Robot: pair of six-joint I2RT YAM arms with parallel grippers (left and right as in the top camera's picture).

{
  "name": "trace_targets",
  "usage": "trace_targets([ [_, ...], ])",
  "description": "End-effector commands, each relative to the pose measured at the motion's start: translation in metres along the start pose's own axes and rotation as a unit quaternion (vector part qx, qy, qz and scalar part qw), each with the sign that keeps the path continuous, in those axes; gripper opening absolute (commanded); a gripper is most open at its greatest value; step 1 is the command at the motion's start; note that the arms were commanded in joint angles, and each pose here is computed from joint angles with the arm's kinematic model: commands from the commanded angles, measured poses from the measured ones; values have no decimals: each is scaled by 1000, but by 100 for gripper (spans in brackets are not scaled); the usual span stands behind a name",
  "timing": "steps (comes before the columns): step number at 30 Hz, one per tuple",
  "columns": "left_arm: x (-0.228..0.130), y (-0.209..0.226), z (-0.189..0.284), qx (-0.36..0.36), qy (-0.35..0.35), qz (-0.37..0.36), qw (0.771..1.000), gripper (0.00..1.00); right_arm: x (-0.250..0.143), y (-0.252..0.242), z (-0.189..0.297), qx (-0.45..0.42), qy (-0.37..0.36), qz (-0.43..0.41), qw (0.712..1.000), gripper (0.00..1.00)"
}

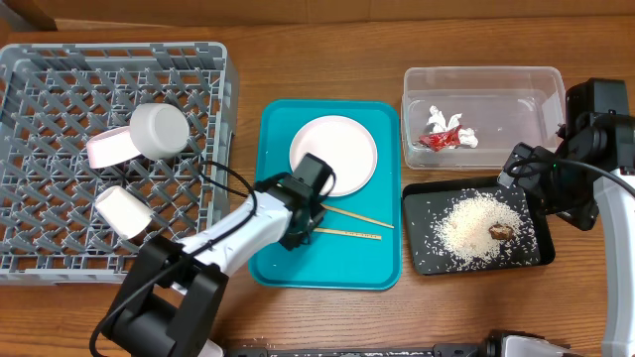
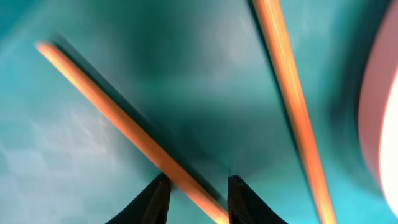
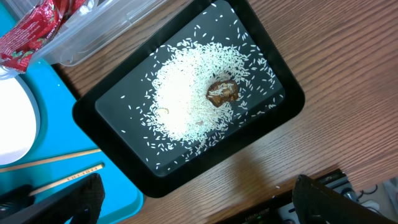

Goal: Sort waste into correct bins and load items into the dishwasher
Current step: 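Reach the left gripper to the teal tray and pinch one chopstick, then carry the chopstick to the rack and stand it upright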

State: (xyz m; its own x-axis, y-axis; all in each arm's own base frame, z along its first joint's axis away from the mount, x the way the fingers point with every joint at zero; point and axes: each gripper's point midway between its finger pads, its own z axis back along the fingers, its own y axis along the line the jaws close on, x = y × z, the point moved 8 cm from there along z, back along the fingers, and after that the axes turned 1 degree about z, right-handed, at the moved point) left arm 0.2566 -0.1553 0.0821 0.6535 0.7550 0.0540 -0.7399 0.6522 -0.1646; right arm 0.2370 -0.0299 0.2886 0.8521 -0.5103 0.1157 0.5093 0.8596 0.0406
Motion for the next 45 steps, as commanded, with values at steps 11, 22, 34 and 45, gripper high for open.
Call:
trace_targets([
  [11, 33, 17, -13, 30, -6, 6, 1000, 4, 0, 1, 2, 3, -6, 1, 1000, 98],
  [22, 69, -16, 30, -36, 11, -114, 993, 4, 0, 1, 2, 3, -6, 1, 1000, 99],
  [34, 128, -41, 175, -61, -138, -320, 935, 4, 0, 1, 2, 3, -6, 1, 1000, 99],
  [45, 228, -7, 210, 7, -263, -352, 898, 4, 0, 1, 2, 3, -5, 1, 1000, 99],
])
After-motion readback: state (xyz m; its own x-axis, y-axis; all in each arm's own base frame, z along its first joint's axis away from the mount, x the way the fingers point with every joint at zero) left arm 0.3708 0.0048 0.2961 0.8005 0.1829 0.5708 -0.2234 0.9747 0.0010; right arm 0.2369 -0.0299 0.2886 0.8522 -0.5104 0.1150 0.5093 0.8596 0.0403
